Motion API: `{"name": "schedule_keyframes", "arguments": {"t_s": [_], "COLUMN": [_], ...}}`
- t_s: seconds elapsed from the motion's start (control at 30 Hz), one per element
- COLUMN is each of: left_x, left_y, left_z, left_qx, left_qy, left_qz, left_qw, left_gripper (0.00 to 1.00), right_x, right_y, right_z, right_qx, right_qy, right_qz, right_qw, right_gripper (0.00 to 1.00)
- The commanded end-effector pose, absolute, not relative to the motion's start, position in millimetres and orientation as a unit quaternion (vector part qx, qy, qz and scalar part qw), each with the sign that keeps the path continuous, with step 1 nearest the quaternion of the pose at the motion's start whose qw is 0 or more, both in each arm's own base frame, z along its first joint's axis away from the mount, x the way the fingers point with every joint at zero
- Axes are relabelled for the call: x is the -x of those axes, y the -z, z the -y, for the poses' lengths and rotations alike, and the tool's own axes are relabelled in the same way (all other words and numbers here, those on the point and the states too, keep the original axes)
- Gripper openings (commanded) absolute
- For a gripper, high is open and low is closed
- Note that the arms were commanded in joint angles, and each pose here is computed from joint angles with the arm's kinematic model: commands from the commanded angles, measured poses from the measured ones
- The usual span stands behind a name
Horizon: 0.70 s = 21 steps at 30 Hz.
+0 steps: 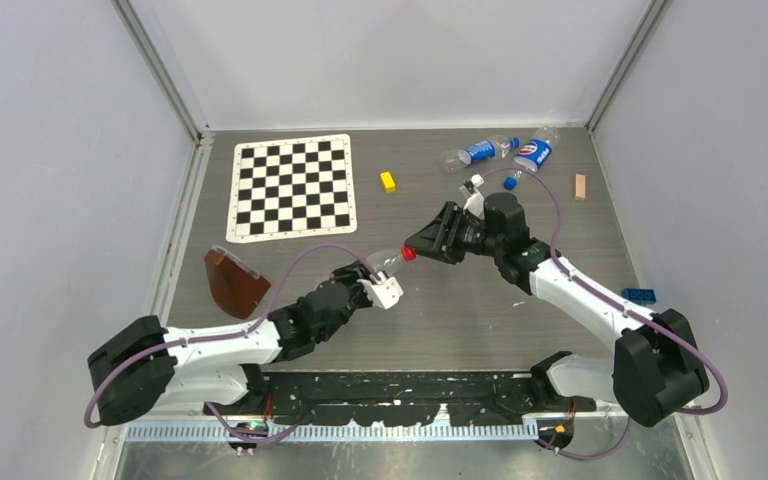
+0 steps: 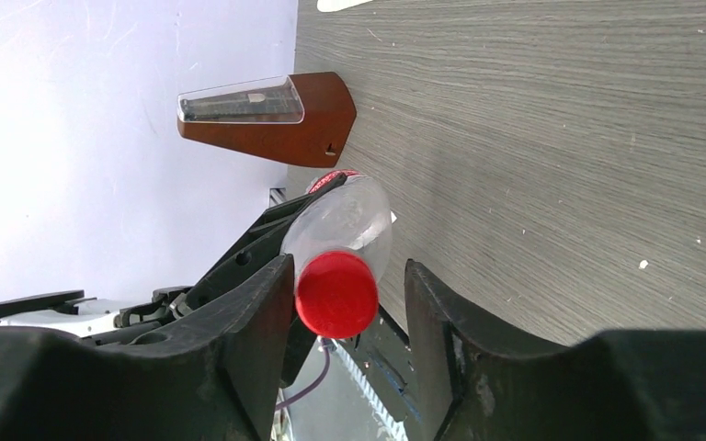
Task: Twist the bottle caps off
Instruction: Unscrew the bottle cap from the plastic bottle.
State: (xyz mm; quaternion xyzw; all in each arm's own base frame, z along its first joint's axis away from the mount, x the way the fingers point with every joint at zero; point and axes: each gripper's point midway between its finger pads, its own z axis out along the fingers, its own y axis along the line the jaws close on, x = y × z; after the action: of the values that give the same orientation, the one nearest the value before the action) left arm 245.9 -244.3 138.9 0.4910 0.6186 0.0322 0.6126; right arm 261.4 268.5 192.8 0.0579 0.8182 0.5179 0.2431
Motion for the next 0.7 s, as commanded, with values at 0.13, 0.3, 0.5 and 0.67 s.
{"name": "schedule_keyframes", "arguments": {"t_s": [0.13, 0.3, 0.5, 0.67], "left_x": [-254, -254, -255, -254], "left_y": [-159, -157, -160, -163], "left_z": [252, 254, 251, 250], "left_qx": [-0.467, -0.471, -0.46, -0.46], "left_qy": [-0.048, -0.052, -0.057, -0.057], "left_qz": [-0.607, -0.606, -0.605, -0.602], "left_qw": [0.642, 0.639, 0.647, 0.65], "left_gripper": [0.02, 0.02, 0.02, 0.02], "right_x": [-268, -268, -271, -273], "right_y": [-218, -216, -205, -206], "right_z": [-274, -277, -274, -278], "right_qx": [-0.04, -0.036, -0.041, -0.037], "right_qy": [-0.538, -0.542, -0.522, -0.531], "right_qz": [-0.798, -0.798, -0.812, -0.808], "right_qw": [0.268, 0.261, 0.259, 0.254], "right_gripper": [0.49, 0.51, 0.59, 0.55]}}
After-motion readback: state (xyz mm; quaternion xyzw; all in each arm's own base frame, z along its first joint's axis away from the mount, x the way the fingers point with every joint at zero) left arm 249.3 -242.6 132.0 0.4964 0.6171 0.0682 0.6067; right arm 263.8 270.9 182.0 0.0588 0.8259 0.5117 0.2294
